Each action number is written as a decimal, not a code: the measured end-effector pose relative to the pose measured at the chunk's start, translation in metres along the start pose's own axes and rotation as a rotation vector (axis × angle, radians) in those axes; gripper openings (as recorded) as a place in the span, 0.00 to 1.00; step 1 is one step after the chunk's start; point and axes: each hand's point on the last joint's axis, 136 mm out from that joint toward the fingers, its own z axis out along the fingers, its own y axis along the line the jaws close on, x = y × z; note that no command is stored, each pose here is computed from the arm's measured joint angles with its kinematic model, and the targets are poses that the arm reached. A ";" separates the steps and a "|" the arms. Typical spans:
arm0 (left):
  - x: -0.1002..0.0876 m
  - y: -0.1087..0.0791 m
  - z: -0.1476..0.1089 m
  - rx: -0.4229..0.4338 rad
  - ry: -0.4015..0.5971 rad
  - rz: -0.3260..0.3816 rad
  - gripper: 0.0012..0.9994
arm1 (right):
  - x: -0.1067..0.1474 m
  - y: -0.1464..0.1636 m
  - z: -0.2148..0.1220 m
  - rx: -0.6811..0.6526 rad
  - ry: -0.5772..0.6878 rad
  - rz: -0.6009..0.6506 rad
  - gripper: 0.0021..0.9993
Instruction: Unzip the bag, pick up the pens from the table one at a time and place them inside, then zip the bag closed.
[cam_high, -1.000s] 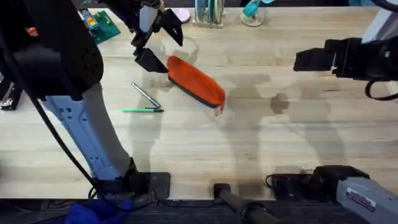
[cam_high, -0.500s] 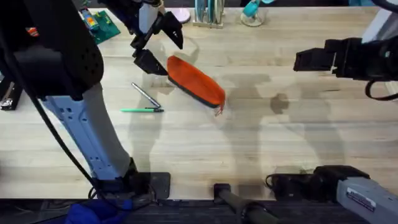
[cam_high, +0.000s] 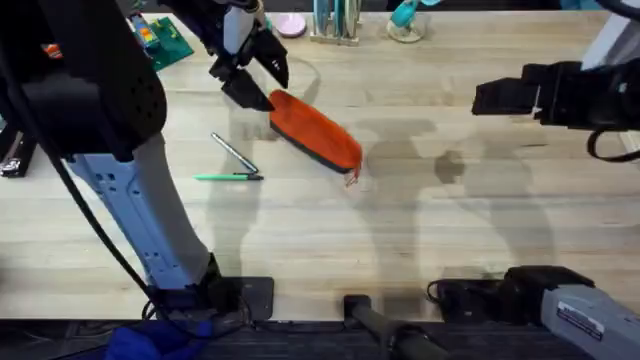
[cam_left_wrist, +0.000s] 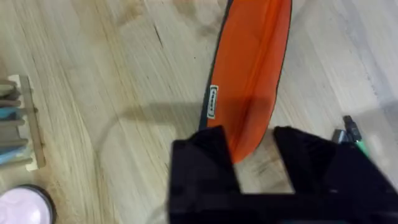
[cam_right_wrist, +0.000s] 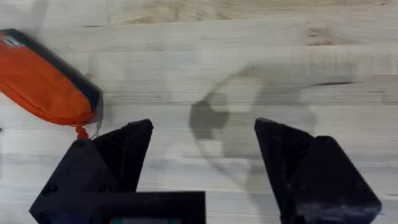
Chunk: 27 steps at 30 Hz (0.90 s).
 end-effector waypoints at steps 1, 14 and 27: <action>0.000 0.000 0.000 0.002 0.002 0.000 0.41 | 0.000 0.000 0.000 0.000 0.000 0.000 1.00; 0.001 0.004 0.001 -0.012 0.009 0.015 0.04 | 0.000 0.000 0.000 0.000 0.000 0.000 1.00; 0.001 0.004 0.001 -0.013 0.010 0.016 0.04 | 0.000 0.000 0.000 0.000 0.000 0.000 1.00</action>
